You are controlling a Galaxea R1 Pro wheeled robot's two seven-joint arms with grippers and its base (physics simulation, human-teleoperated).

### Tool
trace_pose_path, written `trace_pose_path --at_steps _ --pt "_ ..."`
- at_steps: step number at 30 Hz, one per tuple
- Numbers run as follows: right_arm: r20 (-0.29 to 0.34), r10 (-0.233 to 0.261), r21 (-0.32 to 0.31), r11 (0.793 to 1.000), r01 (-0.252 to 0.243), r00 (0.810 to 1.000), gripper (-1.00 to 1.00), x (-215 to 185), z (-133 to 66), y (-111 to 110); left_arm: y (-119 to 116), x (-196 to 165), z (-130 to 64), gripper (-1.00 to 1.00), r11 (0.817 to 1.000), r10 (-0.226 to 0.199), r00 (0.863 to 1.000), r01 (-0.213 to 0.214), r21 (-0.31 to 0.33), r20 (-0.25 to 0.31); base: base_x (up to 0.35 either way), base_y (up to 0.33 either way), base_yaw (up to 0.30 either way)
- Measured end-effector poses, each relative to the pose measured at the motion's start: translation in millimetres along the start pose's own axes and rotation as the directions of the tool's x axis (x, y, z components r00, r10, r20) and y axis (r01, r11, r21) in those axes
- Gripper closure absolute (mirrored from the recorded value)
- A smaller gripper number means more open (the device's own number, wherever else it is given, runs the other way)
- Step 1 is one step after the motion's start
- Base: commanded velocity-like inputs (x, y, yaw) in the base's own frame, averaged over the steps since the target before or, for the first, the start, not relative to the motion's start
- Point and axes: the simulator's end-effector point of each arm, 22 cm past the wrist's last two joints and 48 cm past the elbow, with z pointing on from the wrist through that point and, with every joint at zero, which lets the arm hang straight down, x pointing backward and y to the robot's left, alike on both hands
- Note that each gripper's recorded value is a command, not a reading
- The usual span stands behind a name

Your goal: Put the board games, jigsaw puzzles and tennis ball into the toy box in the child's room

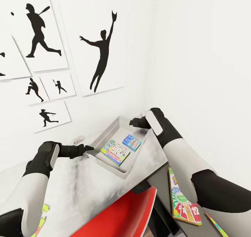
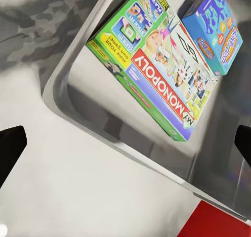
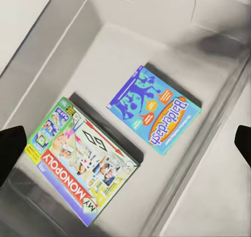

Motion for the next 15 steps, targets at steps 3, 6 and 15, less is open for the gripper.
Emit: trace_pose_path --at_steps 3,6,15 --pt "-0.007 0.002 0.007 1.000 -0.002 1.000 -1.00 2 1.5 -2 0 0 0.0 -1.00 1.000 0.000 1.000 0.000 0.000 0.000 0.000 0.000 0.000" --pt "-0.012 0.009 0.021 1.000 -0.009 1.000 -1.00 3 2.8 -12 0 0 0.0 -1.00 1.000 0.000 1.000 0.000 0.000 0.000 0.000 0.000 0.000" --pt "-0.047 0.024 0.047 0.999 -0.021 0.999 -1.00 16 10.7 -29 0 0 0.0 -1.00 1.000 0.000 1.000 0.000 -0.001 0.000 0.000 0.000 0.000"
